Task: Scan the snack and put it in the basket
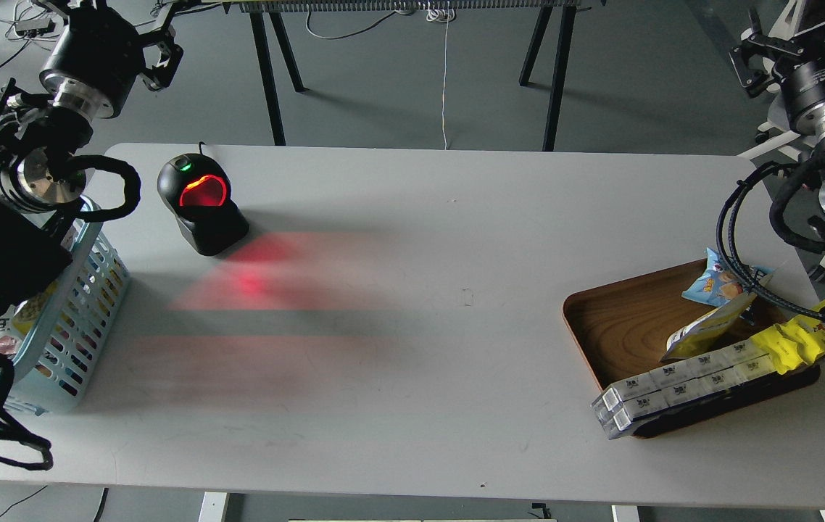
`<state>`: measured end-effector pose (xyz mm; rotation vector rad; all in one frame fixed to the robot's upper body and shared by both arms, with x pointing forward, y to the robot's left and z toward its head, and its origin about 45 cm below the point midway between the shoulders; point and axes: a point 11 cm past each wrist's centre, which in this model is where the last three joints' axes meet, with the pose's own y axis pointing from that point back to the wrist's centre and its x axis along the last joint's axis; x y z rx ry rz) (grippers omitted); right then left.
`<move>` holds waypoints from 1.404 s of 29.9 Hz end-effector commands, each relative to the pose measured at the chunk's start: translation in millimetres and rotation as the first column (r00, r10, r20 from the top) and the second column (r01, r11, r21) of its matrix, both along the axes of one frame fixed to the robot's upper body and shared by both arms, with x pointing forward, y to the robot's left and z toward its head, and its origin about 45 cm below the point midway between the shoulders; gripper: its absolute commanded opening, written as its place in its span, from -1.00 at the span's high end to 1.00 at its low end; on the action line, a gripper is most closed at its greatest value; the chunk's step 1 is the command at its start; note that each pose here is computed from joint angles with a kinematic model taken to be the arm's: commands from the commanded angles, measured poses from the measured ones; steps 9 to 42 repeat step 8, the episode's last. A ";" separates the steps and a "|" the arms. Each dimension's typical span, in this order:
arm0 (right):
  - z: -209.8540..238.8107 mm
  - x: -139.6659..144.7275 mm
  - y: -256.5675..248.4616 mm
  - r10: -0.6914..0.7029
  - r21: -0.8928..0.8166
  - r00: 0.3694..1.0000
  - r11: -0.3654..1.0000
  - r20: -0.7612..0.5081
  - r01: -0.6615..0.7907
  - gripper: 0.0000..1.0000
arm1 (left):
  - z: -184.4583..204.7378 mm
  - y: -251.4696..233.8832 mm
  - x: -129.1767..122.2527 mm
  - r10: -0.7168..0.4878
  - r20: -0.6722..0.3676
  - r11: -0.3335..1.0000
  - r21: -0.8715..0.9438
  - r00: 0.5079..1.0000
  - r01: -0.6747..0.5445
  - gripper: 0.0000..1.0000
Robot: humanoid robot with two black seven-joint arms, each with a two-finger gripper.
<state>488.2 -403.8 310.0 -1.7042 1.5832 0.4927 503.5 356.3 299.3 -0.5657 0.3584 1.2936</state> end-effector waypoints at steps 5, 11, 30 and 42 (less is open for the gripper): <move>3.2 1.5 2.5 0.005 0.002 1.000 1.000 0.007 -0.005 -0.99 | -15.3 9.2 -7.8 0.028 -0.017 0.998 -0.047 0.999 -0.029 -0.86; 3.3 1.2 1.3 0.000 -0.001 1.000 1.000 0.009 0.000 -0.99 | -14.4 9.1 -7.5 0.029 -0.015 0.998 -0.047 0.999 -0.029 -0.88; 3.3 1.2 1.3 0.000 -0.001 1.000 1.000 0.009 0.000 -0.99 | -14.4 9.1 -7.5 0.029 -0.015 0.998 -0.047 0.999 -0.029 -0.88; 3.3 1.2 1.3 0.000 -0.001 1.000 1.000 0.009 0.000 -0.99 | -14.4 9.1 -7.5 0.029 -0.015 0.998 -0.047 0.999 -0.029 -0.88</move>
